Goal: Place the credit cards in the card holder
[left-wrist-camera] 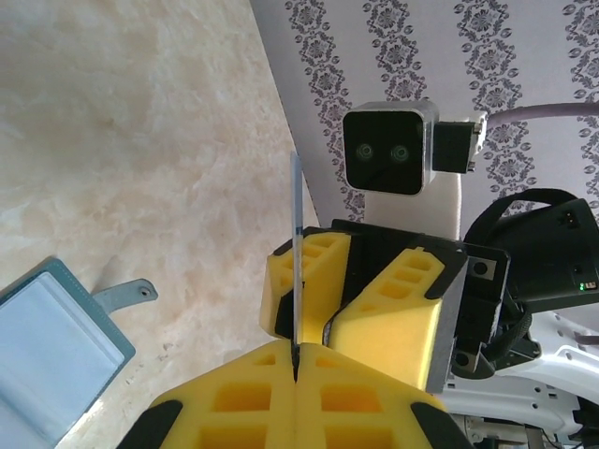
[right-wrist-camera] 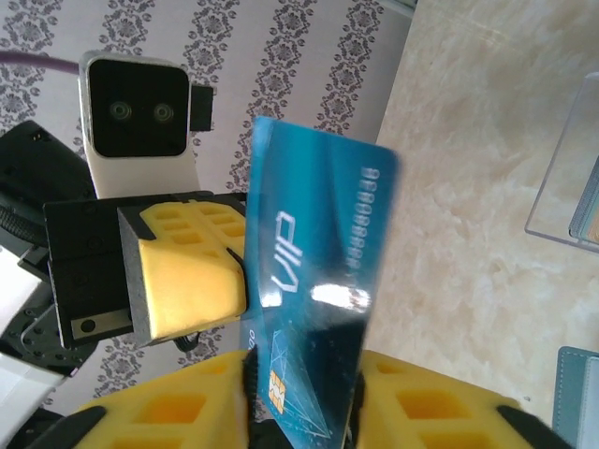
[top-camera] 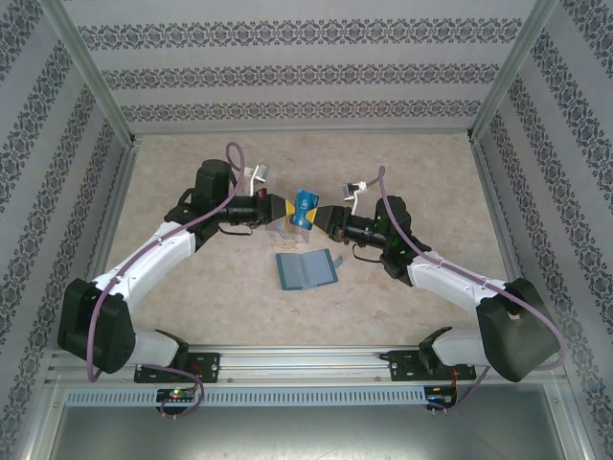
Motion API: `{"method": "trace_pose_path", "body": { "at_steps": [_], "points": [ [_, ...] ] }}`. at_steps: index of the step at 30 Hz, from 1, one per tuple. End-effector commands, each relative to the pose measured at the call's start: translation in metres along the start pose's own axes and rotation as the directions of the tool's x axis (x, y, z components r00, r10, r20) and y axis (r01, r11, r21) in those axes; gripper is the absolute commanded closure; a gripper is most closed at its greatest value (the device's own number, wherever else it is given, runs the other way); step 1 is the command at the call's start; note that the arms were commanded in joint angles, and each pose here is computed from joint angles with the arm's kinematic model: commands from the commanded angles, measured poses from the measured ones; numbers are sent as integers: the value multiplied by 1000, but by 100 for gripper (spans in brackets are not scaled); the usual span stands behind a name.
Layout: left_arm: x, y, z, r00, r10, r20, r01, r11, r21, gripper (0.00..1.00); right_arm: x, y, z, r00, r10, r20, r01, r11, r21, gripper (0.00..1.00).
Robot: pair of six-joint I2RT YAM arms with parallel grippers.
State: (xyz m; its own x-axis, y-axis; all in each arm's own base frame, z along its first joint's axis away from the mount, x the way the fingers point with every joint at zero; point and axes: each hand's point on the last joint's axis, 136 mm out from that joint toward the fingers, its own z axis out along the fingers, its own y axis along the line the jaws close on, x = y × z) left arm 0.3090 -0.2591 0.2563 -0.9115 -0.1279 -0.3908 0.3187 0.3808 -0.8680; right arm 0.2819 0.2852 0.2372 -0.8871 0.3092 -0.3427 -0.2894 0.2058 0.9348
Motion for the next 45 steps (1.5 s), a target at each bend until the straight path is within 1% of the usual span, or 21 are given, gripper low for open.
{"method": "trace_pose_path", "body": {
  "at_steps": [1,6,10,15,21,23,24,27,28,29,31,32,34,36,37,38,39,40,41,42,45],
  "points": [
    [1,-11,1,999,42,-28,-42,999,18,100,-7,15,-5,999,-45,15,46,998,-39,52],
    [1,-10,2,998,42,-37,-42,999,13,100,-9,15,-9,999,-47,16,47,998,-33,52],
    [0,-12,3,998,47,-42,-46,999,21,100,-9,17,-11,999,-47,9,48,998,-39,61],
    [-2,-12,5,998,41,-40,-40,999,23,100,-7,13,-12,999,-41,-6,40,999,-29,67],
    [-3,-12,6,998,41,-49,-40,999,24,100,-6,13,-11,999,-37,-27,36,999,-31,82],
    [-3,-11,6,998,41,-51,-40,999,18,100,-5,12,-10,999,-35,-29,34,999,-28,91],
    [-3,-10,6,998,40,-51,-39,999,13,100,-6,11,-11,999,-33,-29,32,999,-25,94],
    [-3,-5,6,998,37,-52,-37,999,-13,65,-2,2,-11,999,-22,-43,22,1000,1,95],
    [-3,-1,5,998,33,-49,-35,999,-35,48,2,-3,-12,998,-21,-53,22,1000,15,96],
    [-1,6,3,998,30,-46,-33,997,-76,36,6,-12,-14,997,-21,-73,24,999,41,96],
    [3,33,-6,999,33,-25,-38,972,-233,29,19,-33,-20,991,-28,-127,42,993,109,96],
    [7,49,-10,1000,26,-15,-30,953,-302,30,27,-48,-25,986,-25,-164,52,986,159,96],
    [20,73,-14,1000,12,-6,-13,929,-369,34,42,-70,-33,975,-26,-220,79,969,234,96],
    [37,90,-13,1000,-7,-17,0,918,-396,36,54,-87,-40,962,-24,-271,104,953,283,90],
    [48,101,-14,999,6,-31,-19,892,-453,37,60,-98,-43,955,-12,-297,112,940,321,90],
    [57,113,-18,998,39,-46,-58,837,-544,37,68,-110,-47,943,11,-334,118,924,364,90],
    [63,122,-21,995,73,-63,-96,792,-602,38,74,-118,-50,929,28,-369,126,914,386,92],
    [68,129,-22,994,85,-72,-112,762,-638,40,80,-126,-51,913,43,-406,137,905,404,94],
    [74,137,-23,995,70,-72,-100,754,-649,42,86,-133,-52,898,61,-437,138,901,411,98],
    [78,142,-23,996,58,-70,-90,749,-656,43,88,-137,-51,888,76,-454,134,900,414,100],
    [94,160,-19,995,23,-94,-81,728,-681,48,95,-143,-42,861,110,-497,105,917,385,100]
  ]
}}
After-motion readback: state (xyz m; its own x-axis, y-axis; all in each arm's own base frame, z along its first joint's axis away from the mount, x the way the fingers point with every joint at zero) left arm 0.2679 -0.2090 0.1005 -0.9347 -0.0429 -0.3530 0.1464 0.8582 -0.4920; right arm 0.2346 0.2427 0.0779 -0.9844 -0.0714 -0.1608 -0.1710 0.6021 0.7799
